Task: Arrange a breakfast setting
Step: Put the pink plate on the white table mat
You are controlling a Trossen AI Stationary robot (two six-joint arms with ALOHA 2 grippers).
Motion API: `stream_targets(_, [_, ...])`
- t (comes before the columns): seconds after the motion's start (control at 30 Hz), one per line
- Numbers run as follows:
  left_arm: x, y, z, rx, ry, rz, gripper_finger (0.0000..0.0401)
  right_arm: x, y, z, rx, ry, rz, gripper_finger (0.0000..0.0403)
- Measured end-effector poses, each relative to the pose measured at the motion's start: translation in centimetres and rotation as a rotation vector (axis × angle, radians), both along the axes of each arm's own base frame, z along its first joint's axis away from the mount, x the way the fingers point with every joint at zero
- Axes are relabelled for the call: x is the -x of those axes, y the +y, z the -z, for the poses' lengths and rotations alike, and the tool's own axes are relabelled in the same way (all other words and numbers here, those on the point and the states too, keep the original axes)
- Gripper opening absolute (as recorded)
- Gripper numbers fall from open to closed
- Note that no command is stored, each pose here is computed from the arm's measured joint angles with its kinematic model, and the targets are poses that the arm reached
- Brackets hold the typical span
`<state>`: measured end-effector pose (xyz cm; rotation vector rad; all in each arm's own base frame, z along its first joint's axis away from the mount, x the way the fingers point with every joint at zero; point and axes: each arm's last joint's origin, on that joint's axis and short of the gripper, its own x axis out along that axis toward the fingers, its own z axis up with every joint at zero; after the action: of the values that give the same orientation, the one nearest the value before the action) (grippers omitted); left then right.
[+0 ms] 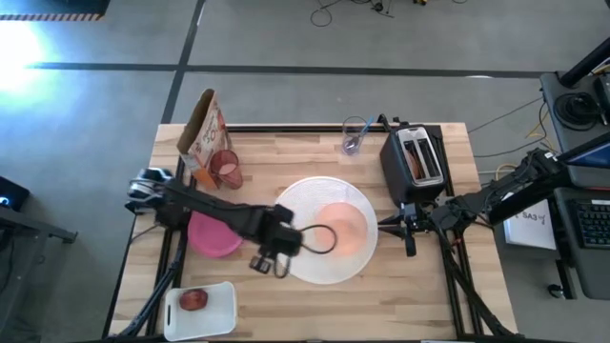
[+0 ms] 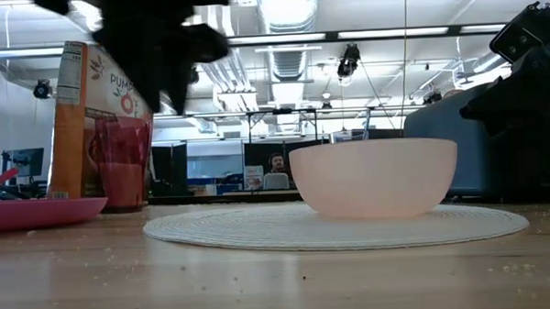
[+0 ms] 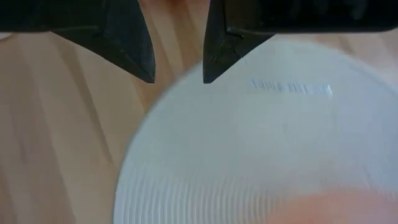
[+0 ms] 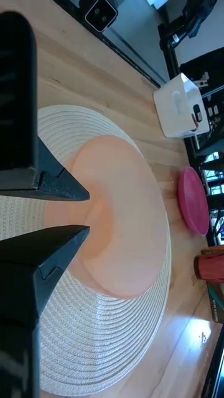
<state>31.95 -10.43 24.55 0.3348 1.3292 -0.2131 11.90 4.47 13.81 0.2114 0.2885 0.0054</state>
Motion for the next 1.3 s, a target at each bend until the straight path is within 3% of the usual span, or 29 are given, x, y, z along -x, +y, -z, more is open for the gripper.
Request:
stream_targets(0.27, [8.4,-1.1,1.7,0.062,-0.037,-0.312,0.0117,0.0,0.0,0.0,0.000,0.000,0.000,0.0063])
stream_targets(0.5, [12.8,-1.6,3.8,0.104,-0.010,-0.529,0.0117,0.0,0.0,0.0,0.000,0.000,0.000,0.0063])
stream_targets(0.73, [15.0,-1.4,7.2,0.066,0.076,-0.646,0.0117,0.0,0.0,0.0,0.000,0.000,0.000,0.0063])
stream_targets(0.97, [15.5,-1.7,9.1,0.099,0.112,-0.639,0.0117,0.0,0.0,0.0,0.000,0.000,0.000,0.0063])
stream_targets(1.3, [15.6,-1.6,10.6,0.049,0.117,-0.641,0.0112,0.0,0.0,0.0,0.000,0.000,0.000,0.0063])
